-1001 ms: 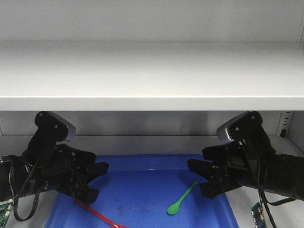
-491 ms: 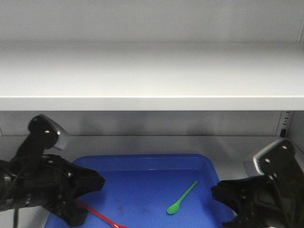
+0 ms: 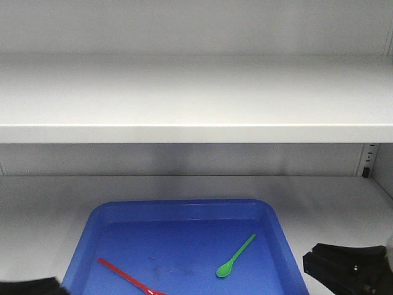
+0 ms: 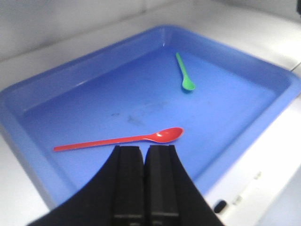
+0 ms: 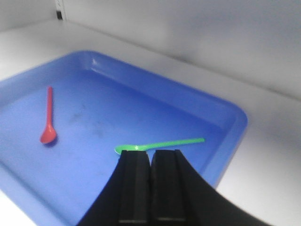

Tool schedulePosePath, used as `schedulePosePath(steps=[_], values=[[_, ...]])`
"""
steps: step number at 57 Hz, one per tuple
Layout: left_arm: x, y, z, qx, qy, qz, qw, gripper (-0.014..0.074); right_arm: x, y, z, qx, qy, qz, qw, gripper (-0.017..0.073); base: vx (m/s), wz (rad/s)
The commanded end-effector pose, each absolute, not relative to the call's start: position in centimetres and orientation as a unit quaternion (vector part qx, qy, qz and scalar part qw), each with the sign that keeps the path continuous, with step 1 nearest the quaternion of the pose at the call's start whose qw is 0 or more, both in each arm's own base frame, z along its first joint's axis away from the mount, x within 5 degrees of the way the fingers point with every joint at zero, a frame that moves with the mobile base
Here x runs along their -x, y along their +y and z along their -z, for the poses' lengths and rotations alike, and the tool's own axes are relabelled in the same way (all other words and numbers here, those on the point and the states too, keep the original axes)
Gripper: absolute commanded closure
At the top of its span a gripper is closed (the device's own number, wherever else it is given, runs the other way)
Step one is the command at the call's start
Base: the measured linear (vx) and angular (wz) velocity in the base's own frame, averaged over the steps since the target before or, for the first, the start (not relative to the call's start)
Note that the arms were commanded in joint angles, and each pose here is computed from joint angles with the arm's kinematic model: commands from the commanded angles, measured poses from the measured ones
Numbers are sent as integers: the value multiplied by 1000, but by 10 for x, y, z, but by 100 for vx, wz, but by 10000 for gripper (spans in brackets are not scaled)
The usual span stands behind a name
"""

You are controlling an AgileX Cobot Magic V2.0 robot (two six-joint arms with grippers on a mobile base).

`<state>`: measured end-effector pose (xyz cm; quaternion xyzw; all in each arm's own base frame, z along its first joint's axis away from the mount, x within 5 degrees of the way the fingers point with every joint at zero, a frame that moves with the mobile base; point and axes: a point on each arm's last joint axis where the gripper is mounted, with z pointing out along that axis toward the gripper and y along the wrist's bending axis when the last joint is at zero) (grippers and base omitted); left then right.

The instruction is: Sort red and green spoons into left cabinet

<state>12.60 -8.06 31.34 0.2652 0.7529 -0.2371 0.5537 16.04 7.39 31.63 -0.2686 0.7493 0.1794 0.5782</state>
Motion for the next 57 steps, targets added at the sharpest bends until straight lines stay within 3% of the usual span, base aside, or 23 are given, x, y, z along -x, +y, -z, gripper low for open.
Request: schedulePosePath(steps=[1, 18, 57], values=[[-110, -73, -323, -229, 728, 249, 597, 594, -153, 75, -332, 265, 729, -199, 599, 562, 0, 0], [-84, -63, -331, -228, 689, 247, 643, 594, -145, 78, -335, 286, 719, -219, 595, 562, 0, 0], [-86, -59, -334, -211, 685, 233, 657, 594, -145, 78, -335, 286, 719, -219, 595, 562, 0, 0]])
